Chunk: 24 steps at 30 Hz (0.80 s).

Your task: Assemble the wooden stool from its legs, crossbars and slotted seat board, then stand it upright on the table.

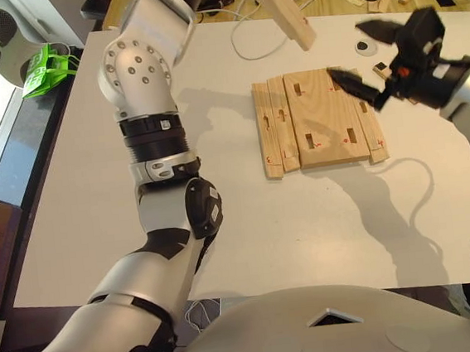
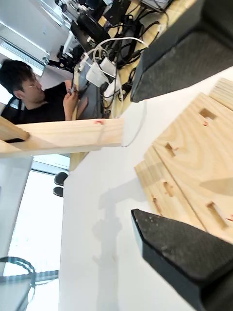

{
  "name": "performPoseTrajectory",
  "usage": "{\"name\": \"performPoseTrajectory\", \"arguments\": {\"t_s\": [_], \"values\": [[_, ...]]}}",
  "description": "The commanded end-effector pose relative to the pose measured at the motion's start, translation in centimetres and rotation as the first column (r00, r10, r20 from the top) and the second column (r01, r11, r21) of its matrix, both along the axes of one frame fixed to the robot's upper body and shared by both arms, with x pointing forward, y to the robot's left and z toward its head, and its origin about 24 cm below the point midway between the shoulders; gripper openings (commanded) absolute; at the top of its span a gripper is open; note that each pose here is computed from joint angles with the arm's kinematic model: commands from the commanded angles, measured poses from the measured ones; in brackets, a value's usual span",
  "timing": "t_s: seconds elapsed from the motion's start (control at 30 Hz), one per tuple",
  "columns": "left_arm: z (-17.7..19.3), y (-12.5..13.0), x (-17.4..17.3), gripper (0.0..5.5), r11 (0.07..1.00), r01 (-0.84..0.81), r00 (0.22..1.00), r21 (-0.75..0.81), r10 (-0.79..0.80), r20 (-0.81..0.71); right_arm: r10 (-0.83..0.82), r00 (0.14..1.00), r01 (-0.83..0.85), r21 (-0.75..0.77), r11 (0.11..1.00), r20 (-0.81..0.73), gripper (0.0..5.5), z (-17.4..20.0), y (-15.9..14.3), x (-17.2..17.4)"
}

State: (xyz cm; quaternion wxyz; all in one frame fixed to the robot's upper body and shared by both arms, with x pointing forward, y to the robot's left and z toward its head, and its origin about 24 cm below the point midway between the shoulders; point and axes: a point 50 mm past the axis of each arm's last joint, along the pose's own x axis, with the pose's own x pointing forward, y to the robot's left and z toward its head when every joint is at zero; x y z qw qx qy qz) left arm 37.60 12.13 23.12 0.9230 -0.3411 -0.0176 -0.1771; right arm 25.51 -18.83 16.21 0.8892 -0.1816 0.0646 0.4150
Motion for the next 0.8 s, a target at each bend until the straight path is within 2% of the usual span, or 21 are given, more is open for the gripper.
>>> {"name": "performPoseTrajectory", "arguments": {"t_s": [0.03, 0.13, 0.23, 0.33, 0.47, 0.8], "values": [[1.4, 0.2, -0.8, 1.02, 0.987, -0.093, 0.994, 0.130, 0.085, 0.064, -0.004, 0.994, -0.004, -0.075, 0.997, -0.111, 4.00, -0.5, -2.5, -1.2], [1.2, -0.8, -2.0, 1.02, 0.980, -0.097, 0.994, 0.173, 0.088, 0.062, -0.073, 0.981, 0.032, -0.216, 0.976, -0.182, 3.51, -1.4, -5.7, -1.2], [0.8, -1.6, -2.9, 1.02, 0.982, -0.096, 0.995, 0.161, 0.089, 0.047, -0.175, 0.964, 0.078, -0.418, 0.905, -0.200, 2.90, -3.1, -9.7, -0.8], [0.3, -2.1, -3.2, 1.02, 0.982, -0.098, 0.995, 0.162, 0.095, 0.027, -0.181, 0.943, -0.007, -0.560, 0.828, -0.280, 2.42, -5.7, -12.0, -1.4], [0.5, -2.5, -3.3, 1.02, 0.983, -0.096, 0.995, 0.159, 0.093, 0.024, -0.125, 0.920, -0.110, -0.551, 0.827, -0.371, 1.75, -8.0, -11.8, -1.6], [1.1, -2.9, -3.5, 1.02, 0.986, -0.076, 0.997, 0.151, 0.073, 0.024, -0.082, 0.904, -0.171, -0.532, 0.829, -0.419, 0.08, -13.2, -10.4, -0.9]]}}
